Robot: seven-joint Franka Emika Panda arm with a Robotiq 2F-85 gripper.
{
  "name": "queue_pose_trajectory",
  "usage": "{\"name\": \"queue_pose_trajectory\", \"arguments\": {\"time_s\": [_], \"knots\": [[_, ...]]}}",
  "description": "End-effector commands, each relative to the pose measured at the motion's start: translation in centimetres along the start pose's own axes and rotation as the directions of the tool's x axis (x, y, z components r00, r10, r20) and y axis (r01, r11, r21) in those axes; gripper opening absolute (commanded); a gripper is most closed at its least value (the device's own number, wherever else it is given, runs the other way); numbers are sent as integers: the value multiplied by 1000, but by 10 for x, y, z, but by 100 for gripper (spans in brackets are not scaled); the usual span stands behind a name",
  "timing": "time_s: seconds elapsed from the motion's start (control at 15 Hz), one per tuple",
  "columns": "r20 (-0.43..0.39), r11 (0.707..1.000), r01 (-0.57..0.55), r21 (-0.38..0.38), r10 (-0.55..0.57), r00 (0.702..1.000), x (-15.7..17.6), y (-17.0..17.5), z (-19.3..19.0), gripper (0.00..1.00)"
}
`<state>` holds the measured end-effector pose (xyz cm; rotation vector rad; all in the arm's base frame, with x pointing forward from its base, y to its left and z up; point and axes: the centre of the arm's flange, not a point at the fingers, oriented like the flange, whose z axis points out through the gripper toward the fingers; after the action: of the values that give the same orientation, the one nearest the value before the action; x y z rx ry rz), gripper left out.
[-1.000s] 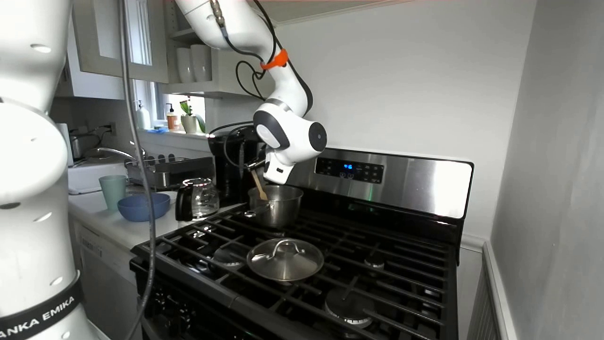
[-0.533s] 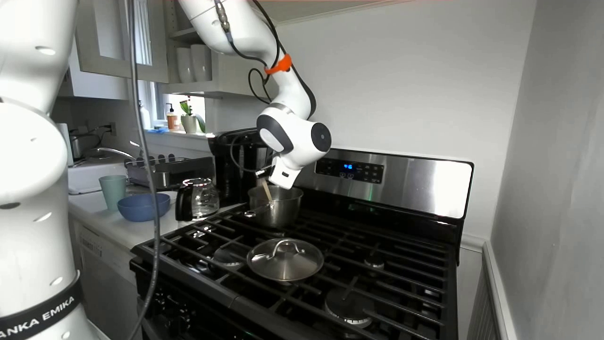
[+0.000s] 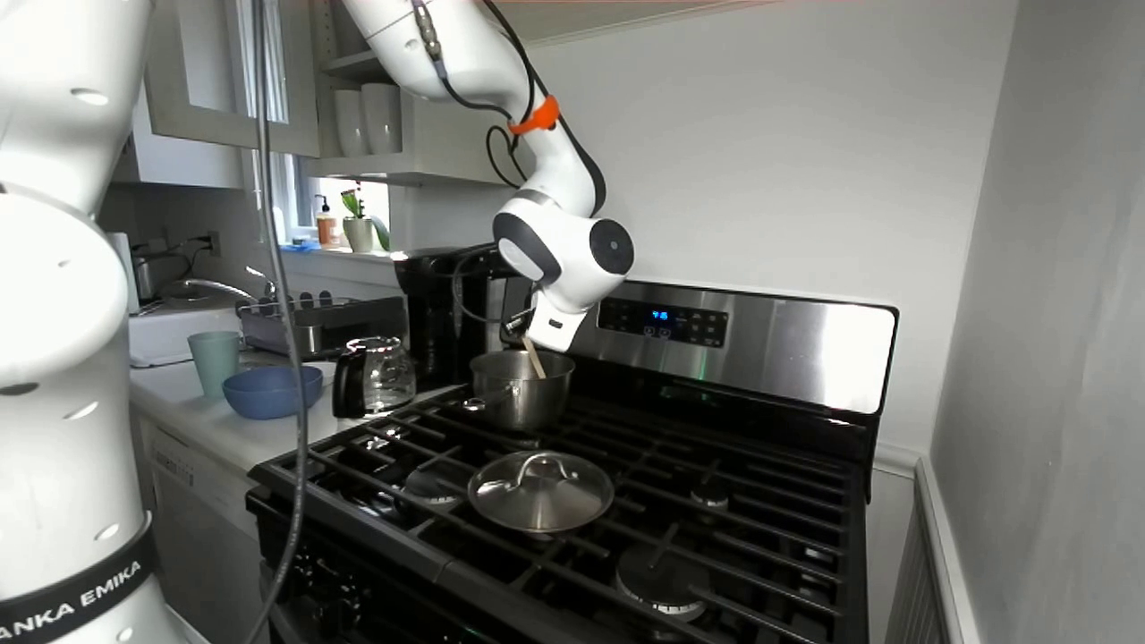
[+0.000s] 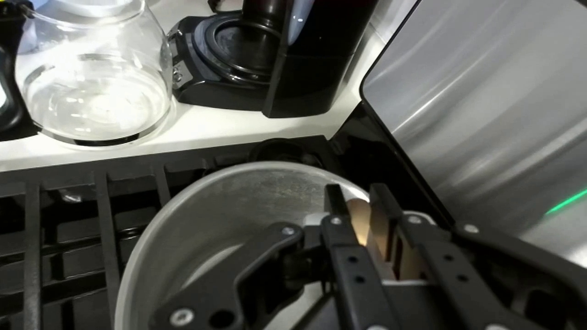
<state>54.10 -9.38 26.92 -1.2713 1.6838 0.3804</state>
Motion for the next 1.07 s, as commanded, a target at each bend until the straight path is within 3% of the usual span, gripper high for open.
{"name": "queue_pose_trajectory", "arguments": {"time_s": [0.0, 0.2, 0.6, 0.8, 1.0], "knots": [[45, 999, 23, 47, -25, 999, 0, -4, 18, 5], [88, 999, 21, 29, -23, 996, -3, 2, 26, 5], [186, 992, -18, -126, 42, 982, -14, 16, 33, 5], [153, 975, -70, -209, 104, 983, -14, 20, 32, 5], [30, 955, -157, -253, 170, 985, -3, 22, 29, 5]]}}
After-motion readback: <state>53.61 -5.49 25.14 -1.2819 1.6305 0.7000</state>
